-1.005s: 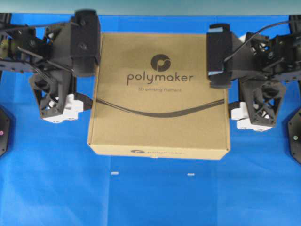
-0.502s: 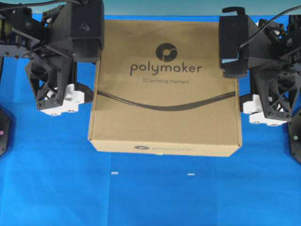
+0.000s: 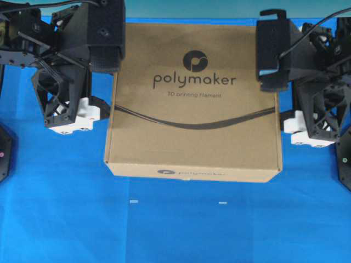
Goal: Lift up the cardboard box by clamping it between your arms.
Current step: 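Hold the box raised between both grippers, then lower the clamped box back onto the table with both grippers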
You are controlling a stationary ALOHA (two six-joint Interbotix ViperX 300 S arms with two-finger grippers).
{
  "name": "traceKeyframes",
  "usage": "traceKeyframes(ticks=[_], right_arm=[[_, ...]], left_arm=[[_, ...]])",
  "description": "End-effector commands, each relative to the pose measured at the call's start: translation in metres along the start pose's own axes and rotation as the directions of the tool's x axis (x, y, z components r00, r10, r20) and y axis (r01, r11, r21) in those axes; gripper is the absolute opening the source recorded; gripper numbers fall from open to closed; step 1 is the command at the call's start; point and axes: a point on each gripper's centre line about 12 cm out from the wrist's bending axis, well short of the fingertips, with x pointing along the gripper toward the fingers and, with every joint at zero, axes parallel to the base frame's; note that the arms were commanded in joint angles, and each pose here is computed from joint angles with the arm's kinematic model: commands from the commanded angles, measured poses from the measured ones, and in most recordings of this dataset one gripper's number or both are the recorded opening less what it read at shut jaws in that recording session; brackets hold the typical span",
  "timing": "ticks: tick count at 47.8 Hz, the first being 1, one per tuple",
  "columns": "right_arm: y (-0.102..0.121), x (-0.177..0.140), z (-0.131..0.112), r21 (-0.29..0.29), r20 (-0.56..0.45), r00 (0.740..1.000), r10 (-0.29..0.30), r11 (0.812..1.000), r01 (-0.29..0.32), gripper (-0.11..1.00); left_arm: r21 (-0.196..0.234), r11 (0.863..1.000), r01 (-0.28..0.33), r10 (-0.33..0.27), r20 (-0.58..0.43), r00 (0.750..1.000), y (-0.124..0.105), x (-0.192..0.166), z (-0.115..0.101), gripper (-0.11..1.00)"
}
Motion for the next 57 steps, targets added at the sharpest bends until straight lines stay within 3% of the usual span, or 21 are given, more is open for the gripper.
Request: traceKeyframes(ticks=[1,14,28,57], right_arm=[[0.002,0.016,0.008,0.011,0.069,0.998,0.004,1.000,-0.005,0.99],[-0.001,0.045,-0.004,0.021,0.125,0.992,-0.005,1.000,0.002,0.99],[-0.002,0.081,-0.019,0.016,0.104,0.995,-0.007,1.000,0.005,0.99],[-0.005,0.160,-0.054,0.021,0.119,0.993,-0.016,1.000,0.014,0.99]], left_arm=[[-0.029,0.999,-0.023,0.025,0.072,0.997,0.009,0.007,0.008,0.87],[-0.027,0.999,-0.019,0.022,0.120,0.993,0.005,0.033,-0.019,0.87],[-0.002,1.000,0.006,-0.006,0.060,0.998,-0.008,0.064,-0.048,0.87],[-0.015,1.000,0.011,-0.011,0.028,1.000,-0.012,0.136,-0.106,0.87]])
